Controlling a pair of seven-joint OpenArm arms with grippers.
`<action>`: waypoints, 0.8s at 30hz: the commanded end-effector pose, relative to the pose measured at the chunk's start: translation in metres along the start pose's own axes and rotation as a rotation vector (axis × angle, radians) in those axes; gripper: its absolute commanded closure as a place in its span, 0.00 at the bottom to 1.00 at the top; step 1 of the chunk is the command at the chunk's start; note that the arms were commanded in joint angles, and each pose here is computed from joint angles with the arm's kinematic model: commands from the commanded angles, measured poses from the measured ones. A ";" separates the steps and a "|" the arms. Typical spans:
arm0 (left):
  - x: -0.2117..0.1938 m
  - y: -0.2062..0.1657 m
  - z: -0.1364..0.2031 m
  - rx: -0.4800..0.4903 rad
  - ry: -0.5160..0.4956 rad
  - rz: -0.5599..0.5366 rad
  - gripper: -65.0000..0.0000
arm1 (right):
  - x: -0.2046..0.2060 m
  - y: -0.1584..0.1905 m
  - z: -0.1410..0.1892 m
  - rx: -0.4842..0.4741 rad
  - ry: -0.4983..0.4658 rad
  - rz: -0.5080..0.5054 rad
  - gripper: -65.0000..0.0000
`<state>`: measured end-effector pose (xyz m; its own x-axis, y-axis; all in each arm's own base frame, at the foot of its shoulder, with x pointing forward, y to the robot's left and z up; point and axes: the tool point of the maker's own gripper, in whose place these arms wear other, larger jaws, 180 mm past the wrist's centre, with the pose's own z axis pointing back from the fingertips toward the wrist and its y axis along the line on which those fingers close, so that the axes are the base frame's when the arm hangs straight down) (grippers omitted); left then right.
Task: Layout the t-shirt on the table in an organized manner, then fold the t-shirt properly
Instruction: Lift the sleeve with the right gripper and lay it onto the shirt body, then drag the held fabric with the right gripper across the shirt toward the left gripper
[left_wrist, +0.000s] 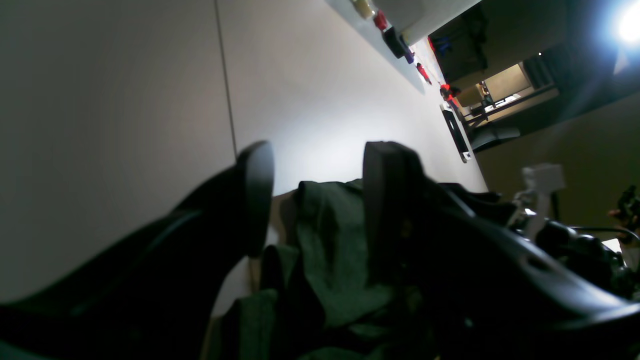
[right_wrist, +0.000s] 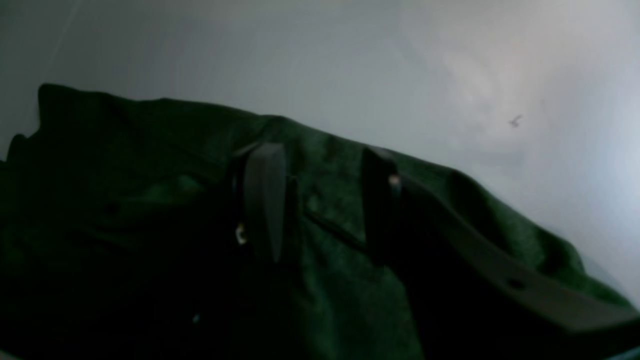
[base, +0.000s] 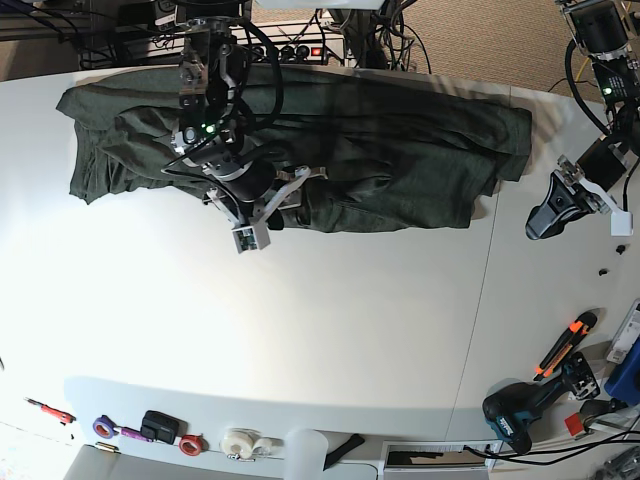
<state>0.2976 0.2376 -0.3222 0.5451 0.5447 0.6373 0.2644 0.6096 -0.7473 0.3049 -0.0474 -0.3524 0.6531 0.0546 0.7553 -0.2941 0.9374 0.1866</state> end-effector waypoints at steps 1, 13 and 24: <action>0.019 -0.007 0.002 -0.023 -0.041 -0.033 0.57 | 0.009 0.003 -0.001 0.014 -0.031 -0.009 0.61; 0.019 -0.007 0.002 -0.023 -0.041 -0.033 0.57 | -0.018 0.023 -0.017 0.104 0.053 0.011 0.61; 0.019 -0.007 0.002 -0.023 -0.041 -0.033 0.57 | -0.019 0.039 -0.019 0.138 0.059 0.045 0.61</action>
<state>0.2976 0.2376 -0.3222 0.5451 0.5447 0.6373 0.2644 0.6096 -0.7473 0.2842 -0.0102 -0.3848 0.7109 0.1363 0.6899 -0.4030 0.8830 0.2407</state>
